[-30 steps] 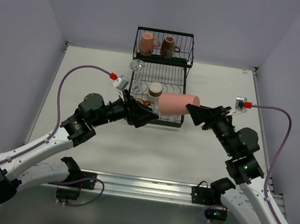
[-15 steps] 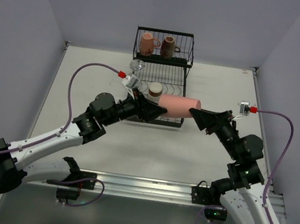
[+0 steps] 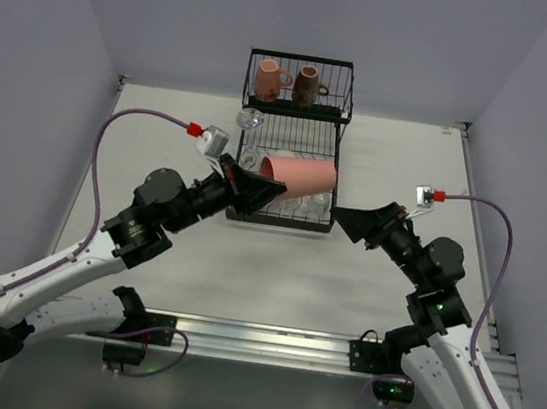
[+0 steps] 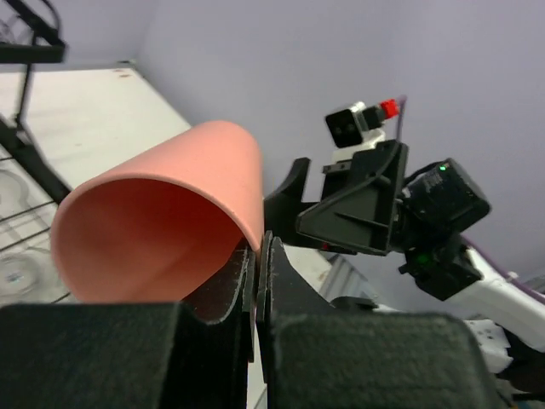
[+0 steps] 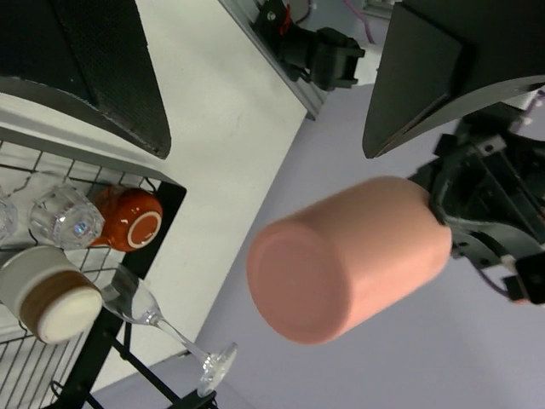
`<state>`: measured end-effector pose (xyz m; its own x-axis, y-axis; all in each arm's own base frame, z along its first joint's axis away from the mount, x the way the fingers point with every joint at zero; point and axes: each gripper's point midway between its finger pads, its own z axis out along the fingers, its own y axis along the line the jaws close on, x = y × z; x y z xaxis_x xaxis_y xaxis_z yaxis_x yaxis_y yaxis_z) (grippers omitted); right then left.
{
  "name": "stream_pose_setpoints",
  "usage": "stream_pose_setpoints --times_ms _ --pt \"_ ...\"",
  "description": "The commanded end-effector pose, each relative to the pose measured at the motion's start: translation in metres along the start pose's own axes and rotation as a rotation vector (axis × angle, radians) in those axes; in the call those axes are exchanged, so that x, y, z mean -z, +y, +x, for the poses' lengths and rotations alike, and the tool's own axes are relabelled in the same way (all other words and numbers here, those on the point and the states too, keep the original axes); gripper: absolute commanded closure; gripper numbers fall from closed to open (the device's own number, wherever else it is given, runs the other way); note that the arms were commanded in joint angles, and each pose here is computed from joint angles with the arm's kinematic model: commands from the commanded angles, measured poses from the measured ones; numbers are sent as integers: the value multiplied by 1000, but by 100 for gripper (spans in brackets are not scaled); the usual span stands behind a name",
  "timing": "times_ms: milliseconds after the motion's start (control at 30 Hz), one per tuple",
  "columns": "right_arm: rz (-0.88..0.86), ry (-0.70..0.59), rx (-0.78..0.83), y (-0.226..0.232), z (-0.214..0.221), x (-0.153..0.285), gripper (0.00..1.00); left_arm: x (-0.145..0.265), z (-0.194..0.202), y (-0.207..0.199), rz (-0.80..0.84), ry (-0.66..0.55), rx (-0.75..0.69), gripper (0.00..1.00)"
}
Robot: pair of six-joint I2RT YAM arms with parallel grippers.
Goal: Unload the cups from the dish rack
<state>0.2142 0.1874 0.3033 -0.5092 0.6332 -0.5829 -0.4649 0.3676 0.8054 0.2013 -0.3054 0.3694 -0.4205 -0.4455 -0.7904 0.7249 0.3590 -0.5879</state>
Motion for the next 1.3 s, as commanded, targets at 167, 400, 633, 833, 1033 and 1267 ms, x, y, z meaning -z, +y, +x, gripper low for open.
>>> stream_pose_setpoints --times_ms 167,400,633,833,1033,1267 --pt "56 22 199 12 -11 15 1 97 -114 23 -617 57 -329 100" --pt "121 50 280 -3 -11 13 1 142 -140 90 -1211 191 -528 100" --pt "180 71 328 -15 -12 15 1 134 -137 203 -1297 316 -435 100" --pt "207 114 299 -34 1 6 1 137 -95 275 -1398 534 -383 100" --pt "215 154 301 -37 13 -5 1 141 -57 322 -1394 636 -298 100" --pt "219 163 306 -40 17 -10 1 159 -35 364 -1410 707 -184 100"
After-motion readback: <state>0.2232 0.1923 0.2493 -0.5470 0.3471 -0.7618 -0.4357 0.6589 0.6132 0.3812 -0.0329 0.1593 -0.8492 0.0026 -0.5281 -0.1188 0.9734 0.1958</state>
